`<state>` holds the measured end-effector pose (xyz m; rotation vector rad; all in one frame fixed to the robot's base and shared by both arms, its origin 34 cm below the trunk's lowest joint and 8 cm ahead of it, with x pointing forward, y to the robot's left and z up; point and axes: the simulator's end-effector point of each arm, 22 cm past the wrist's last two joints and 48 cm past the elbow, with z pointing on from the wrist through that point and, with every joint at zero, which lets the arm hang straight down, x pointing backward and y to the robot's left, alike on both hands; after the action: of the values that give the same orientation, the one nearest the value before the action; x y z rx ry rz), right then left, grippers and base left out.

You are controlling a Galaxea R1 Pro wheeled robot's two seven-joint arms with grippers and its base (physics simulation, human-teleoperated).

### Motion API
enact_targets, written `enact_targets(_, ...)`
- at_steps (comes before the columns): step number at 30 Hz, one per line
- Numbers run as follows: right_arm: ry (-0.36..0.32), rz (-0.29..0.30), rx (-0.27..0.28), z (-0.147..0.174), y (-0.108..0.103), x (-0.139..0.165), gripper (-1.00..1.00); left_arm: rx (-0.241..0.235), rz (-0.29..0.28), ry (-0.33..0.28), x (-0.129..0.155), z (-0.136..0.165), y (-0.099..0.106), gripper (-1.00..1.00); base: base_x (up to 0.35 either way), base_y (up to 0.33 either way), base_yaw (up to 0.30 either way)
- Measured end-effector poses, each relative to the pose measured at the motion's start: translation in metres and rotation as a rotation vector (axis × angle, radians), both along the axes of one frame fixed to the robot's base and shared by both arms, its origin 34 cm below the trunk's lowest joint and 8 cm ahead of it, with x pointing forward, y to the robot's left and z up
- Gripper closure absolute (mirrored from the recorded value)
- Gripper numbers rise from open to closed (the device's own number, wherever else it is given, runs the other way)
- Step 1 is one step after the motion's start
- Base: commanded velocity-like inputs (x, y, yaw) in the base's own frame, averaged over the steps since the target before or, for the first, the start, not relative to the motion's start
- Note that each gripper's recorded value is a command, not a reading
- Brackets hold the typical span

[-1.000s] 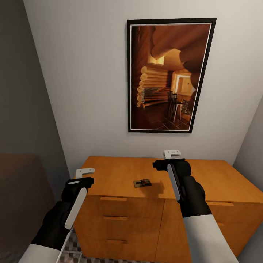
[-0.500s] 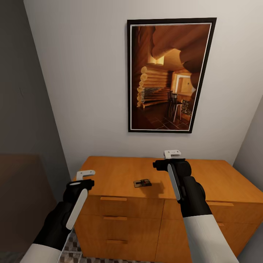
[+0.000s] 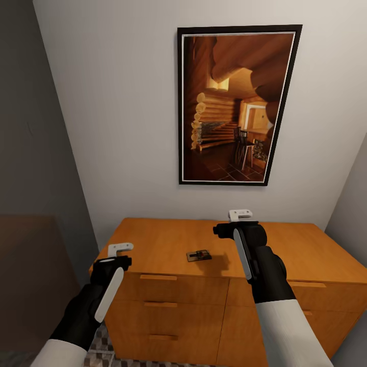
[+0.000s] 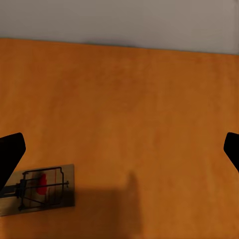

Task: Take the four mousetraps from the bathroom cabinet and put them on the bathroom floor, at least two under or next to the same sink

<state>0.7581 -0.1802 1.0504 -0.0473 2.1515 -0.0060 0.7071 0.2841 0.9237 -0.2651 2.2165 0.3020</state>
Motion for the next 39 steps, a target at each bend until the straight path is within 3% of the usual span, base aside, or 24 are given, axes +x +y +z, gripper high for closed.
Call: enact_targets(39,0.004,0.001,-0.003,-0.0016,0.0007,-0.0001,-1.00,0.007,0.011,0.002,-0.0003,-0.0039,0.0025,-1.00,0.000,0.000,0.000)
